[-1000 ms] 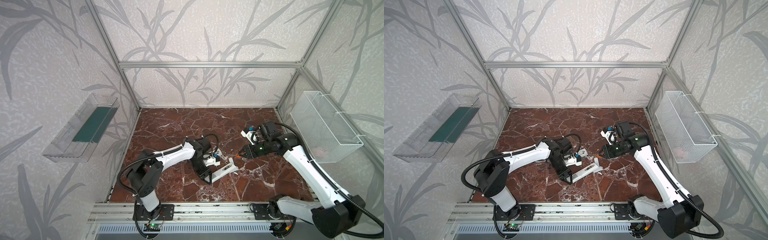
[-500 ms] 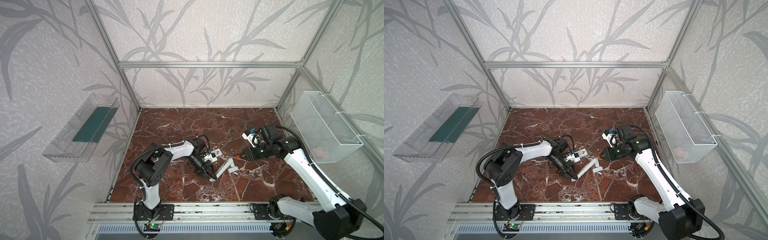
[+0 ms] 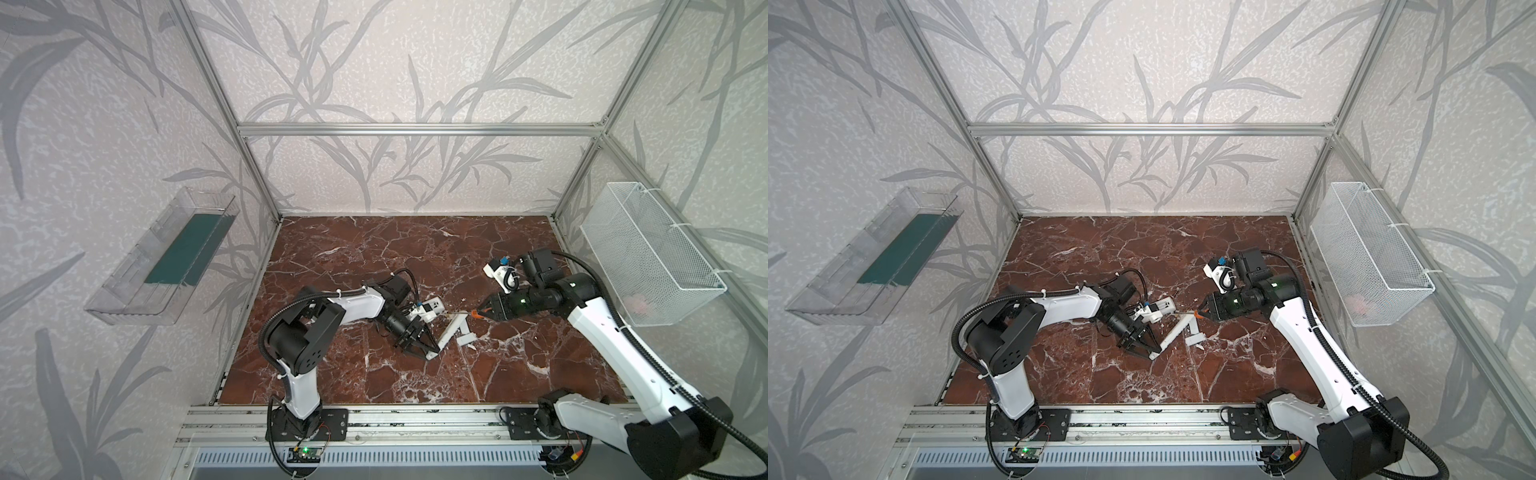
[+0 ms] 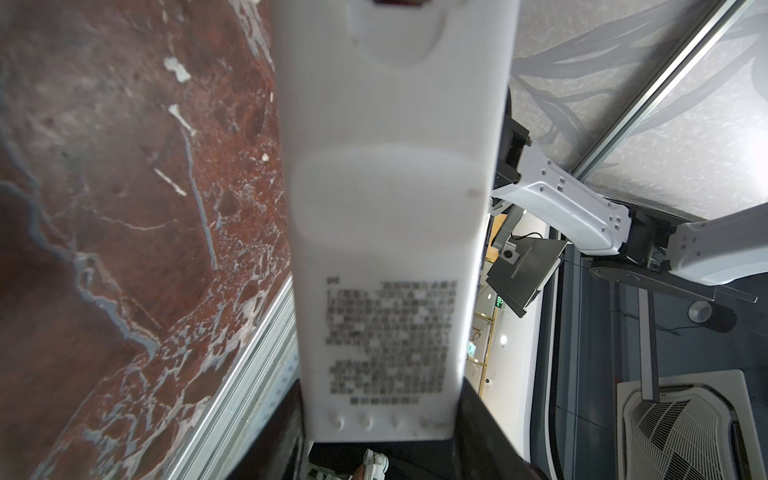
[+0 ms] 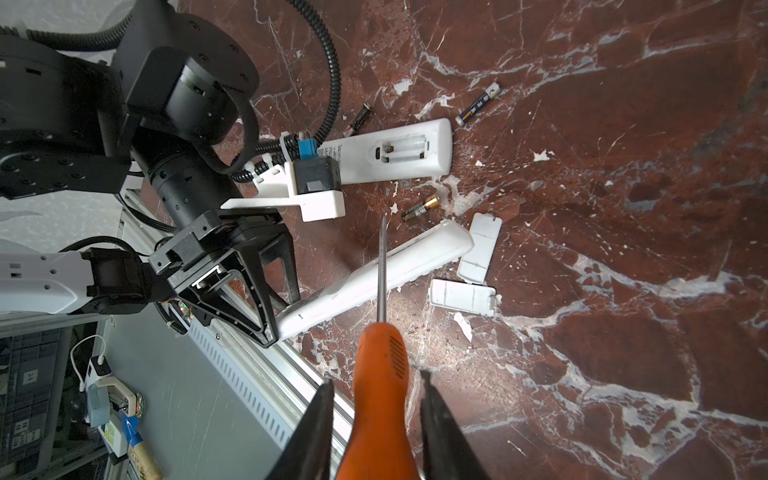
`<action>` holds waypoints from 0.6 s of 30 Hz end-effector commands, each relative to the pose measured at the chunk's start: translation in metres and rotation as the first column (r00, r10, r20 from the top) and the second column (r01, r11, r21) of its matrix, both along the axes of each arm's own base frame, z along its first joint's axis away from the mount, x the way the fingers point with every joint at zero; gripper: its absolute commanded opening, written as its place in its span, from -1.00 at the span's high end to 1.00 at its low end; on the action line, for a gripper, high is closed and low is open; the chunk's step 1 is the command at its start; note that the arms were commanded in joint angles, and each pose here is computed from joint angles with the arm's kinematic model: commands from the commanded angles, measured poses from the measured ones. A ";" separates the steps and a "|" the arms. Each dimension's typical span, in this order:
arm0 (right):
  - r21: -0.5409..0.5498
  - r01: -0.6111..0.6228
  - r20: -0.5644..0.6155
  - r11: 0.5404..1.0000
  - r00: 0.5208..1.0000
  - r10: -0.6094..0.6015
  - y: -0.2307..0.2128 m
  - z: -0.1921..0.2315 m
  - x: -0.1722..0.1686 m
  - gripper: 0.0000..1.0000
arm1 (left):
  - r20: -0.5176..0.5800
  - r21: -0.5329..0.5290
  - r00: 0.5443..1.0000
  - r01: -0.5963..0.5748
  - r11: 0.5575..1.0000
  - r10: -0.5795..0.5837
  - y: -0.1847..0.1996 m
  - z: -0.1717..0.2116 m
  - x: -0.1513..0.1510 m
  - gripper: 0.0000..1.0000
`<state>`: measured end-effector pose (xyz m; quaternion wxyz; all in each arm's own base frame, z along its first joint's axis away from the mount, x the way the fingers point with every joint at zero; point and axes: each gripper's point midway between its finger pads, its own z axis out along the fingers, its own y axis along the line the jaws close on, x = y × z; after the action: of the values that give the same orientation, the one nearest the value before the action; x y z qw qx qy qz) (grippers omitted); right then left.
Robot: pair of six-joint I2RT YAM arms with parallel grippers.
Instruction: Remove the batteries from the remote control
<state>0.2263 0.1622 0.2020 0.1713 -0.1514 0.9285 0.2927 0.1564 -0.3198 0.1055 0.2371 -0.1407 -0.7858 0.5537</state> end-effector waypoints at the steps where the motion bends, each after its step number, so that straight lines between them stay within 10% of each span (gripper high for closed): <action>1: 0.041 0.002 0.010 0.999 1.000 -0.002 0.004 0.006 0.000 1.00 | 0.002 -0.056 1.000 -0.024 0.998 0.024 -0.004 0.009 0.007 0.74; 8: 0.045 0.002 0.014 0.999 1.000 -0.003 0.004 0.008 0.000 1.00 | 0.170 0.115 0.982 0.068 0.991 -0.087 0.015 -0.007 0.003 0.74; 12: 0.070 0.003 0.028 0.998 1.000 -0.005 0.007 0.012 0.000 1.00 | 0.278 0.427 0.891 0.221 0.877 -0.360 0.056 -0.042 -0.009 0.74; 18: 0.088 0.001 0.007 0.996 1.000 -0.002 0.008 0.009 -0.004 1.00 | 0.420 0.595 0.728 0.231 0.770 -0.543 0.078 -0.059 -0.002 0.74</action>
<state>0.2256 0.1676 0.2049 0.1741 -0.1436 0.9221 0.3142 0.1539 -0.2742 0.0535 0.1562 -0.3273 -0.8846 0.2932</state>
